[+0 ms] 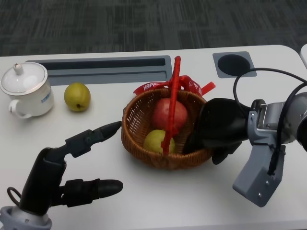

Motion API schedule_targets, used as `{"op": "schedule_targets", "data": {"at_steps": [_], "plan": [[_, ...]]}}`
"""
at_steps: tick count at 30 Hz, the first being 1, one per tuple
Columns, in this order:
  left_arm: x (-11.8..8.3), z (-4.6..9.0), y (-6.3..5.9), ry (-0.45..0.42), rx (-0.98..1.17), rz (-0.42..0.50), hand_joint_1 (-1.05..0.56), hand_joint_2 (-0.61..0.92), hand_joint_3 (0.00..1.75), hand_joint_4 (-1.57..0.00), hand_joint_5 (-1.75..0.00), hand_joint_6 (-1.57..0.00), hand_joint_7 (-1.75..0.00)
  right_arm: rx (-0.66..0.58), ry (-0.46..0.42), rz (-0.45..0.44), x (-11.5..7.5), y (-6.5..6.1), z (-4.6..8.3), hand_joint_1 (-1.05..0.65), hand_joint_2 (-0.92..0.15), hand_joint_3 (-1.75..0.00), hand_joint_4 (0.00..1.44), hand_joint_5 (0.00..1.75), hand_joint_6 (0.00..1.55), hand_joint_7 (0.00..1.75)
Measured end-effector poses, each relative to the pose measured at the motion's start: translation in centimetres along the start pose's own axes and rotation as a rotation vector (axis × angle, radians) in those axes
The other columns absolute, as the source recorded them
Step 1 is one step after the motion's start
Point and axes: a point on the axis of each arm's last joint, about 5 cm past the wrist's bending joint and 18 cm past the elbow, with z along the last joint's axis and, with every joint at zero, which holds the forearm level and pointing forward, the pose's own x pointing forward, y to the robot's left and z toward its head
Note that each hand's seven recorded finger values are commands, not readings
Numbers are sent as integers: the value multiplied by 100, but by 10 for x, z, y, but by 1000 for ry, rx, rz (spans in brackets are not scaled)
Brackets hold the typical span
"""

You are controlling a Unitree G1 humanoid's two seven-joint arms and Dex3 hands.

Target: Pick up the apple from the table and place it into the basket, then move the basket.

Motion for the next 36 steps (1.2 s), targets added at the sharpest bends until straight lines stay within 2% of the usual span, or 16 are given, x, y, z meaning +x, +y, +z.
{"op": "schedule_targets", "data": {"at_steps": [11, 16, 20, 24, 29, 32, 34, 36], "plan": [[-6, -1, -1, -11, 7, 40, -60, 75, 0, -80, -3, -73, -2, 121, 102, -41, 1, -1, 0, -25, -91, -1, 100, 4, 88, 1], [-6, -1, -3, -22, 3, 51, -59, 75, 0, -82, -3, -75, -2, 183, 158, -36, 1, -2, -2, -24, -91, -1, 96, 2, 85, 1], [-6, -1, -4, -29, 0, 64, -60, 75, 0, -83, -3, -76, -2, 215, 218, -29, 0, -1, -4, -23, -90, -1, 99, 2, 87, 2], [-8, 0, -4, -33, 0, 79, -60, 75, 0, -83, -3, -76, -1, 257, 306, -9, 2, -1, -7, -24, -91, -4, 101, 2, 87, 1], [-15, 2, -4, -41, 10, 94, -59, 76, 0, -83, -2, -76, -1, 308, 442, 9, 1, 0, -11, -27, -92, -14, 115, 9, 88, 1], [-24, 6, -5, -49, 16, 105, -58, 76, 0, -85, -2, -77, -1, 335, 524, 23, 0, 3, -12, -26, -92, -12, 121, 11, 91, 1], [-30, 10, -6, -58, 20, 110, -57, 76, 0, -86, -3, -78, -2, 355, 572, 26, 0, 5, -12, -28, -92, -9, 122, 12, 94, 2], [-38, 14, -7, -69, 25, 115, -57, 76, 0, -86, -2, -79, -2, 367, 612, 30, 1, 6, -13, -31, -92, -10, 117, 9, 94, 2]]}}
